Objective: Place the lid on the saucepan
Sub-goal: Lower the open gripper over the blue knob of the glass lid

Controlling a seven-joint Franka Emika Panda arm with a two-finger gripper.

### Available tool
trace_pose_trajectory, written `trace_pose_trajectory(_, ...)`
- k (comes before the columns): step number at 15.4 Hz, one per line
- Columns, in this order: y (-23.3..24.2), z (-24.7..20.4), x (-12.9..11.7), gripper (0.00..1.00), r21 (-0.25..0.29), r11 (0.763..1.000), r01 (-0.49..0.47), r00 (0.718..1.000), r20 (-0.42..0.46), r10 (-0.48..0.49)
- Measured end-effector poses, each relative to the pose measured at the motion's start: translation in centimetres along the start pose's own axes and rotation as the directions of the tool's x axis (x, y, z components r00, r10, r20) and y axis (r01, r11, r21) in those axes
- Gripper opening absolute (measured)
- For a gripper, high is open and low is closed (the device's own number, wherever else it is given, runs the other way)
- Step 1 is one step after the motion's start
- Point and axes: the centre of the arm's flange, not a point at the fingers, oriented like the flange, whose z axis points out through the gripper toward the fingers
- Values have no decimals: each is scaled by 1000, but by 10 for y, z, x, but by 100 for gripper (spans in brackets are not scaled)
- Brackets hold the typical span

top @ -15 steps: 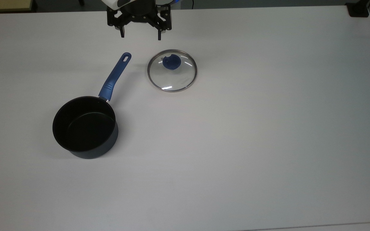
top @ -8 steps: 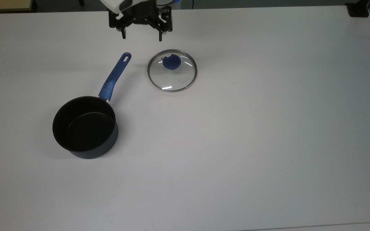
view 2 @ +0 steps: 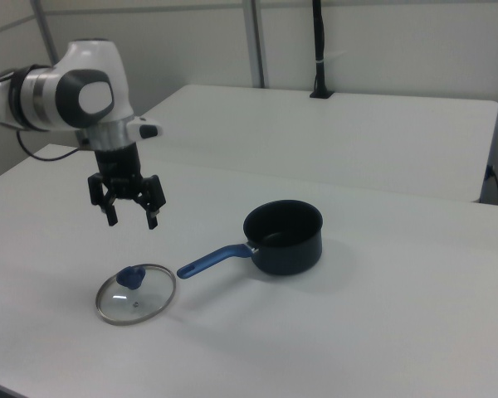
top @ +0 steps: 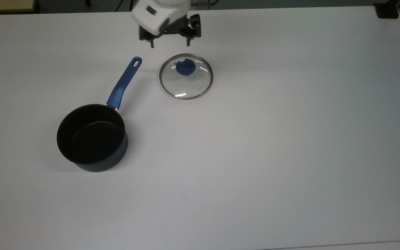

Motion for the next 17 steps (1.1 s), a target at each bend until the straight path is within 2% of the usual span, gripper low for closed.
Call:
trace_pose_trajectory(4,-23,25,5,100,-6,995,102,995,-18,-102)
trace_pose_trajectory(9,-44,51,7,100,-4,983,186,982,25,-186)
trace_pose_trajectory(17,-59,107,13,100,1,970,243,969,48,-242)
